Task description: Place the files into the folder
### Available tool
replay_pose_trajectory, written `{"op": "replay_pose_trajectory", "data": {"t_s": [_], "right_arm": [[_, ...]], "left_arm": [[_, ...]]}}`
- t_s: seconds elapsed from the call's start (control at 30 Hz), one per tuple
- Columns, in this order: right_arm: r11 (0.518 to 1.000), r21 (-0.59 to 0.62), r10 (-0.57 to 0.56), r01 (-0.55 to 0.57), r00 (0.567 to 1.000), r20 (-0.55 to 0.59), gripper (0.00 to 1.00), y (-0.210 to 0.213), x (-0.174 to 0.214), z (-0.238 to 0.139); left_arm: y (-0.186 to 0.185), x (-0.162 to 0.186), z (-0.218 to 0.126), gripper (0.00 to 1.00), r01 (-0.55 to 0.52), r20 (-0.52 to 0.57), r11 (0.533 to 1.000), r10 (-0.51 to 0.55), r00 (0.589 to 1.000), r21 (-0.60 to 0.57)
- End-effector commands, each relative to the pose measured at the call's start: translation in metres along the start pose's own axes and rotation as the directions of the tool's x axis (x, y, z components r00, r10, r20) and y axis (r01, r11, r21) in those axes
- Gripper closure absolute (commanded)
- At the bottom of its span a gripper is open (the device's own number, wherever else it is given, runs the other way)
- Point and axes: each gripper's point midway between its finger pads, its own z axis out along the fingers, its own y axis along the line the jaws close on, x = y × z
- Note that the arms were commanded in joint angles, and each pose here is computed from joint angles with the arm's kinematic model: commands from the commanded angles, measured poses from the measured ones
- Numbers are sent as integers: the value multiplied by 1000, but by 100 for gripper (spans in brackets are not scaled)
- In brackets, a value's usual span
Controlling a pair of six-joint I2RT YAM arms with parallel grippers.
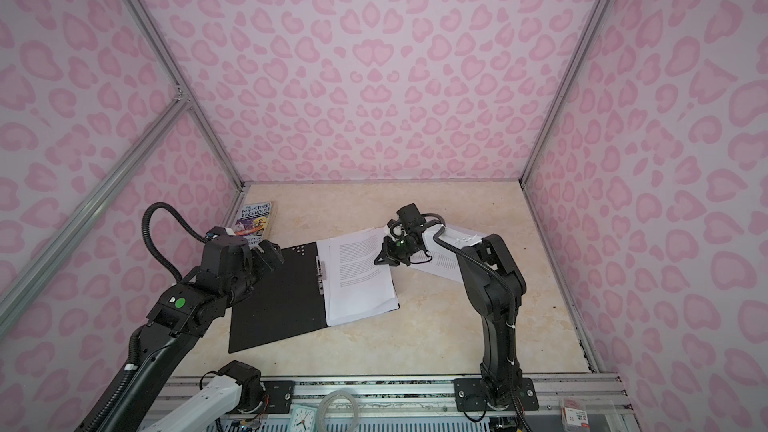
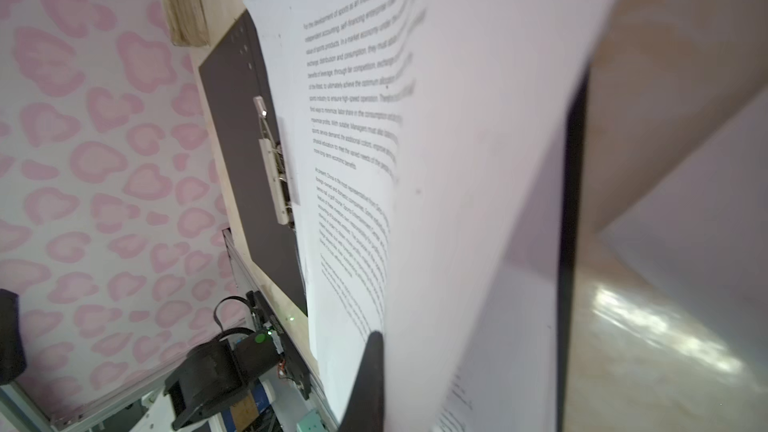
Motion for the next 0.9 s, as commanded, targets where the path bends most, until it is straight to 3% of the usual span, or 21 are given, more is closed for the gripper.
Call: {"op": "replay_pose_trajectory", "data": {"t_s": [0.0,0.1,0.23,0.87], "right_arm": [[991,77,-102,107,993,-63,100,-17,7,1],[988,77,-131,136,989,-67,100,-14,-2,3],[984,94,-147,150,988,-37,100,-8,-16,0],[982,95,-159,164,985,-60,100,16,-6,22]], "left_arm": [[-41,13,9,3,-64,-94,981,82,992,180],[-62,24,14,3,-62,-159,960,109,981,275],[-75,23,12,3,-40,-154,938,98,983,344],[-72,42,25,3,-14,-233,943,97,968,332]]}}
